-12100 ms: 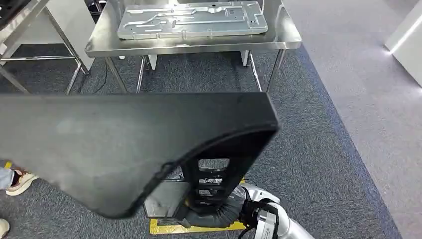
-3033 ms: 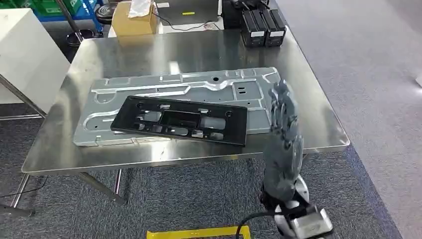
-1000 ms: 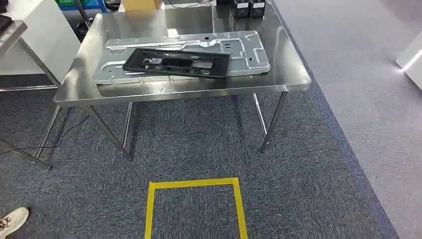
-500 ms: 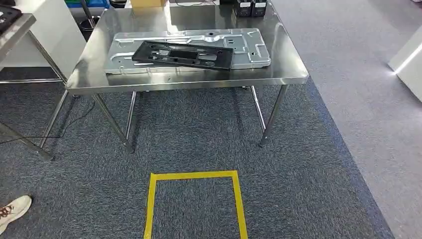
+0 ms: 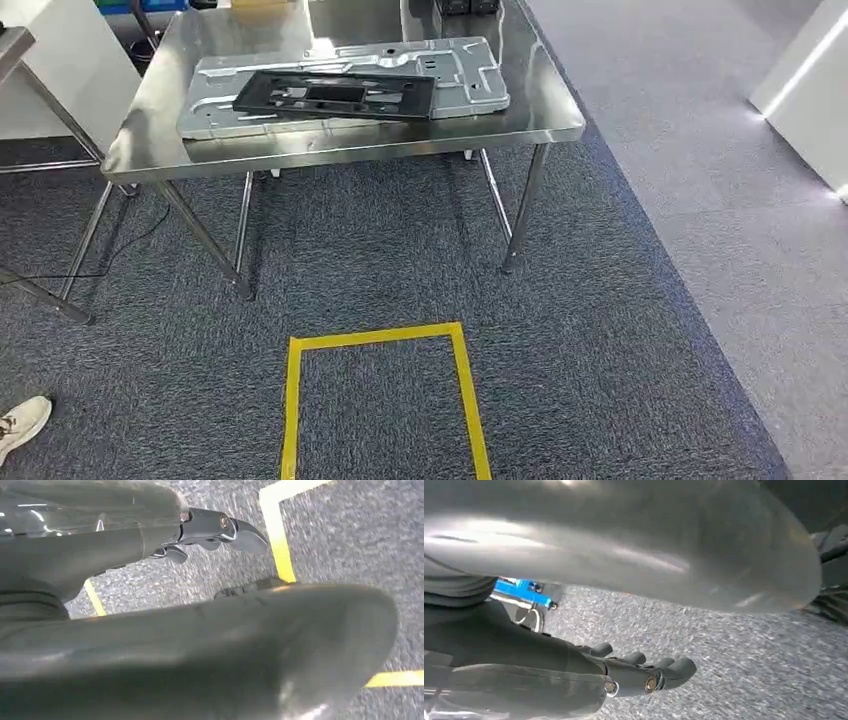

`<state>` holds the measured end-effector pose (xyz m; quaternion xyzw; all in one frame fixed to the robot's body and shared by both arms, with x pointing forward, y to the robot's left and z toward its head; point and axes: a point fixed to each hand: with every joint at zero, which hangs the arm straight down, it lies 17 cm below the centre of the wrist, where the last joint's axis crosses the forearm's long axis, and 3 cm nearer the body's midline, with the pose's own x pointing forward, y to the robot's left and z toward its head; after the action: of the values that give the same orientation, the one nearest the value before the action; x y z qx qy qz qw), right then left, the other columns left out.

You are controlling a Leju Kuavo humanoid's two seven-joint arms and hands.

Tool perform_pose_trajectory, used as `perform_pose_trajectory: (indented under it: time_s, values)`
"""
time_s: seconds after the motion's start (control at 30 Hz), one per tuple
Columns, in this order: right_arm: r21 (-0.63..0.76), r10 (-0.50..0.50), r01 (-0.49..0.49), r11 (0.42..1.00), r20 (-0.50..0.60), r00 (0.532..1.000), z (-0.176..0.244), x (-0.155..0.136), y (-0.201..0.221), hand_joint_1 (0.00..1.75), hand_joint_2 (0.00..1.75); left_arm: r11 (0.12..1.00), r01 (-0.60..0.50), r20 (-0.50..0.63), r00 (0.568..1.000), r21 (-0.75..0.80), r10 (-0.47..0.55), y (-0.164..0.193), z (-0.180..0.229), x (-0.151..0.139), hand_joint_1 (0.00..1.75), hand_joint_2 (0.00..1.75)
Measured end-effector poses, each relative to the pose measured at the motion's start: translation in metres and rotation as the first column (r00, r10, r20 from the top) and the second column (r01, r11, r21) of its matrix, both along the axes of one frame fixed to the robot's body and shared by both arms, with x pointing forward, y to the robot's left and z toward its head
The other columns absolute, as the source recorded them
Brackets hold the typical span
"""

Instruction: Take the parts from the cabinet and place them on the table.

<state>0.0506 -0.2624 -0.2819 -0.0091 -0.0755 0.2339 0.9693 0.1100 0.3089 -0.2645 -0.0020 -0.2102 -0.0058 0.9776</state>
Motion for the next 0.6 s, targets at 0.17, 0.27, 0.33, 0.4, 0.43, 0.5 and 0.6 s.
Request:
perform_pose_trajectory:
  time_s: [0.17, 0.27, 0.33, 0.4, 0.43, 0.5, 0.6]
  values:
    - [0.006, 0.014, -0.014, 1.000, -0.011, 1.000, -0.0001, -0.0035, 0.0008, 0.00, 0.00, 1.000, 0.002, -0.009, 1.000, -0.005, -0.002, -0.0011, -0.0011, -0.0068, 0.00, 0.00]
    - [0.013, 0.017, -0.017, 1.000, -0.019, 1.000, 0.0001, -0.0049, 0.0028, 0.00, 0.00, 1.000, 0.007, -0.003, 1.000, -0.005, -0.007, -0.0004, -0.0003, -0.0039, 0.00, 0.00]
    - [0.017, 0.017, -0.017, 1.000, -0.020, 1.000, 0.0002, -0.0048, 0.0058, 0.00, 0.00, 1.000, 0.007, 0.002, 1.000, -0.003, -0.007, 0.0006, 0.0003, -0.0013, 0.00, 0.00]
    - [0.016, 0.017, -0.017, 1.000, -0.020, 1.000, 0.0002, -0.0045, 0.0056, 0.00, 0.00, 1.000, 0.007, 0.004, 1.000, -0.003, -0.007, 0.0006, 0.0004, -0.0008, 0.00, 0.00]
    - [0.016, 0.017, -0.017, 1.000, -0.021, 1.000, 0.0002, -0.0048, 0.0056, 0.00, 0.00, 1.000, 0.007, 0.004, 1.000, -0.003, -0.007, 0.0011, 0.0004, -0.0008, 0.00, 0.00]
    - [0.013, 0.017, -0.017, 1.000, -0.024, 1.000, 0.0000, -0.0063, 0.0043, 0.00, 0.00, 1.000, 0.008, 0.008, 1.000, -0.004, -0.008, 0.0003, 0.0009, 0.0017, 0.00, 0.00]
    - [0.011, 0.019, -0.019, 1.000, -0.022, 1.000, 0.0001, -0.0046, 0.0043, 0.00, 0.00, 1.000, 0.008, 0.009, 1.000, -0.005, -0.008, 0.0001, 0.0010, 0.0021, 0.00, 0.00]
